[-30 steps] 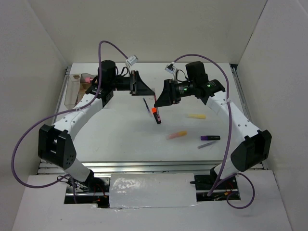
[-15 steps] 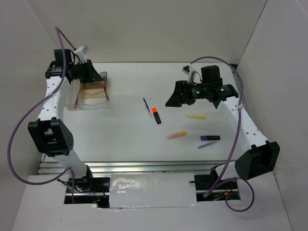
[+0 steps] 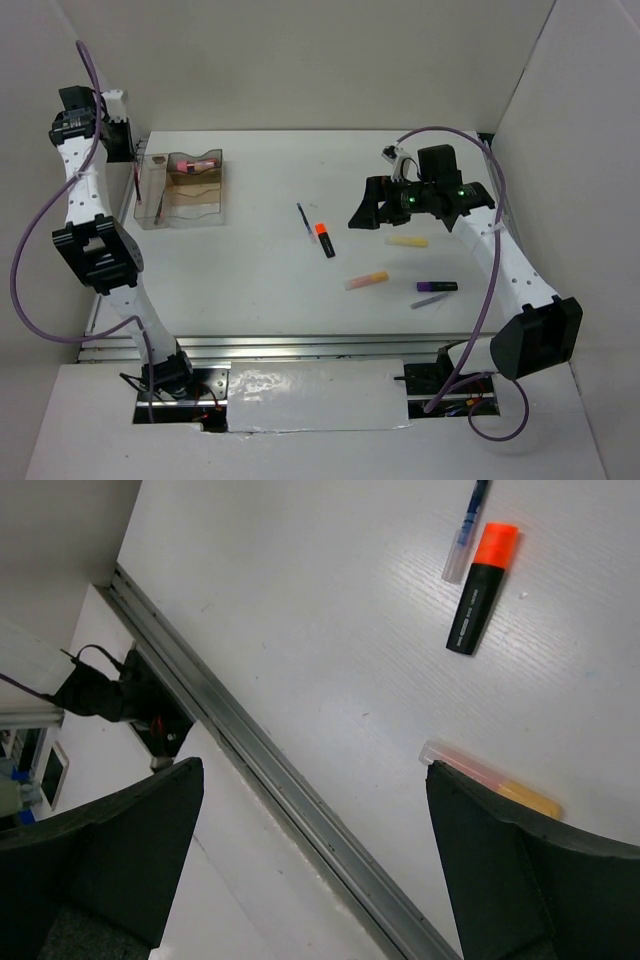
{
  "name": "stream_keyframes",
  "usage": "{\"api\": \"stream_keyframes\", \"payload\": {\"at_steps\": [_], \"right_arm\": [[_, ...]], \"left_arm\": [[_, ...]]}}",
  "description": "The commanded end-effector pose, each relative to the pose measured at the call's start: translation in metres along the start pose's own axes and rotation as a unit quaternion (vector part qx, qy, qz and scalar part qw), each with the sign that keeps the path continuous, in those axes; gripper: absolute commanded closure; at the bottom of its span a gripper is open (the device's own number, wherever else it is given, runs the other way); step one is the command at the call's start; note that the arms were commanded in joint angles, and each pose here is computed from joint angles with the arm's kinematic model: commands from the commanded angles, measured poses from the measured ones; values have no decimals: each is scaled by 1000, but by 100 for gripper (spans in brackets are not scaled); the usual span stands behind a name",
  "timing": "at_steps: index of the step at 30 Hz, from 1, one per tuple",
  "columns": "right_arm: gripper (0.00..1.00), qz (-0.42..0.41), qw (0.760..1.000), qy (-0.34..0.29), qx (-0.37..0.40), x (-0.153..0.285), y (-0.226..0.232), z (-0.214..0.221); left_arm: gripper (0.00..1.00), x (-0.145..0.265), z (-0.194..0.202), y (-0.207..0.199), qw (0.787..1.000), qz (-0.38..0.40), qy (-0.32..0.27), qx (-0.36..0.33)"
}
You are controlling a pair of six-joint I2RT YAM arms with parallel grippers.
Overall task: Sort the stationery into containers
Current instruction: Place the pen in the storage box.
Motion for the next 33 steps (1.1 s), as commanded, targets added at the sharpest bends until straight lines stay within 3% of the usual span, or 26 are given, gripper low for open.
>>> {"api": "stream_keyframes", "payload": {"at_steps": [1,15,18,23,24,26,27,29,30,33], "right_arm": [[2,7,1000,-16,14,6,1,1],[3,33,999,-20,7,4,-8,5],[3,41,999,-19,3,2,-10,7],[2,59,998,-20,-4,1,-15,7],[2,61,998,-19,-5,1,-16,7],[2,64,998,-18,-7,1,-17,7],[2,66,998,-17,-7,0,-16,7],[3,74,997,-19,-6,1,-17,6],[2,77,997,-18,-1,3,-17,6],[3,96,995,-3,16,8,-18,9]], "left_arm": [[100,-12,-8,9,999,-31,-14,-39],[100,-90,10,14,998,-23,25,-48],[96,-104,18,8,997,-23,48,-51],[82,-116,23,6,998,-27,55,-35],[72,-117,24,5,998,-26,53,-32],[65,-115,22,5,998,-28,44,-29],[55,-114,20,5,998,-31,40,-27],[45,-106,12,6,999,-38,24,-25],[36,-104,9,8,999,-45,17,-24],[30,-84,-7,8,999,-44,-10,-30]]}}
Point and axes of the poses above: each gripper's point midway between its finger pads, its own x axis back along the fingers, its own y axis along the line the jaws close on, z = x × y, the point moved 10 cm from there along x, back along the fingers, and after that the axes turned 7 degrees about -x, right-handed, at the moved point
